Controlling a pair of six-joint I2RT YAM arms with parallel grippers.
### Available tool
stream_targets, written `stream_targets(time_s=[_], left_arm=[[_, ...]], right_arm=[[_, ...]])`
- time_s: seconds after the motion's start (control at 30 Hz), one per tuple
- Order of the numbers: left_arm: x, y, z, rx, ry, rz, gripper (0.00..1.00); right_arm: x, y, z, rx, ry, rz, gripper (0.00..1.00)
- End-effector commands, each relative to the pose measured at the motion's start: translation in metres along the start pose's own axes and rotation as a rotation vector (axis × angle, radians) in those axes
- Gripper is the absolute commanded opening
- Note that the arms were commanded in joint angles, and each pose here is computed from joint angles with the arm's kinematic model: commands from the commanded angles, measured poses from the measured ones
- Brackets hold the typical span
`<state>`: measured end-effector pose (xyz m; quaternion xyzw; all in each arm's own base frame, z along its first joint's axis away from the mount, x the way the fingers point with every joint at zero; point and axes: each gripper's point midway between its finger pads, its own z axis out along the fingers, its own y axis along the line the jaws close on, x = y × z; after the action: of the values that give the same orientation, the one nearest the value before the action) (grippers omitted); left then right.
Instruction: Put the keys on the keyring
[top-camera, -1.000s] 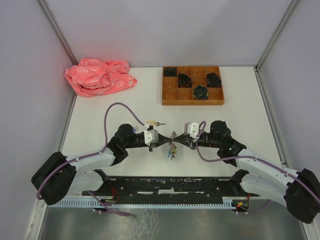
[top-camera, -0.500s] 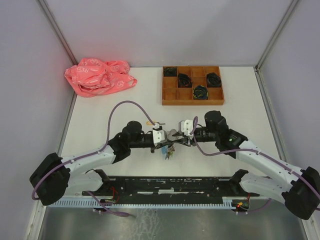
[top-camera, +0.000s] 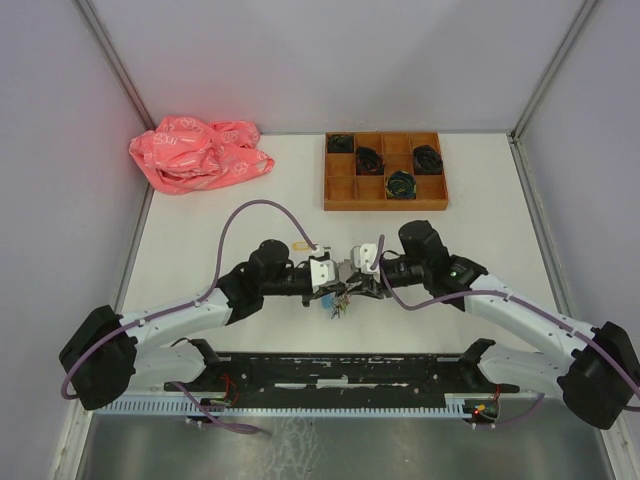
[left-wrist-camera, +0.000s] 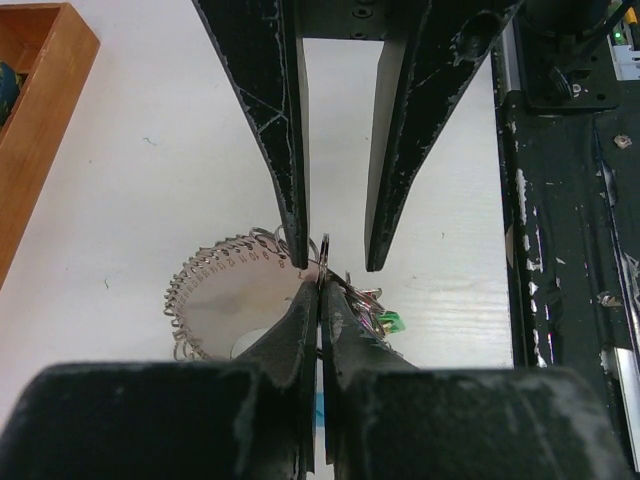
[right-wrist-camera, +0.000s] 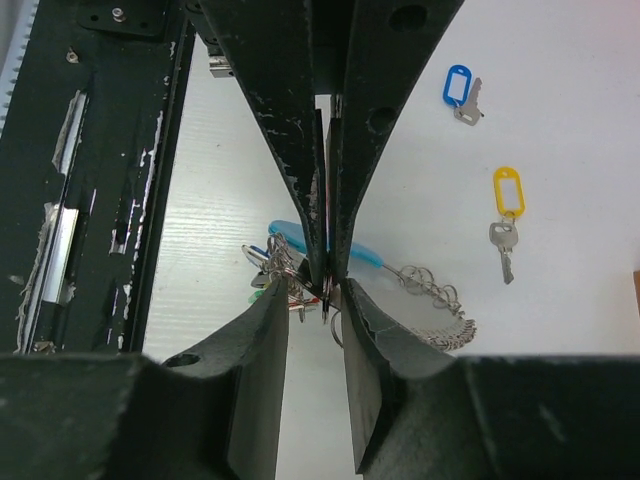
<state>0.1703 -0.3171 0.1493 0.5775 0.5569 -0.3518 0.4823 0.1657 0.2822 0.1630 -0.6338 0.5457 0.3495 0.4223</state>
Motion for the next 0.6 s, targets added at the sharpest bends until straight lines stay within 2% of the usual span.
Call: stream_targets(time_s=[0.0, 0.23, 0.47, 0.5, 0.57], left_arm=[[-0.035, 0.011, 0.001, -0.017, -0.078, 0.094, 0.03], [-0.038, 0.01, 0.001, -0.013, -0.085, 0.099, 0.03], [-0.034, 0.009, 0.0, -0.022, -0.087, 0.102, 0.03], [-0.034, 0.01, -0.001, -0.032, -0.09, 0.105, 0.03], [-0.031, 0.014, -0.003, -0.062, -0.091, 0.112, 0.13]], right_arm=[[-0.022, -0.016, 0.0, 0.04, -0.051, -0.049, 0.35], [-0.015, -0.016, 0.003, 0.041, -0.038, -0.028, 0.26], [-0.01, -0.017, 0.002, 0.058, -0.024, -0.032, 0.02], [-0.011, -0.018, 0.001, 0.068, -0.027, -0.038, 0.01], [-0.014, -0.021, -0.001, 0.087, -0.047, -0.044, 0.01]])
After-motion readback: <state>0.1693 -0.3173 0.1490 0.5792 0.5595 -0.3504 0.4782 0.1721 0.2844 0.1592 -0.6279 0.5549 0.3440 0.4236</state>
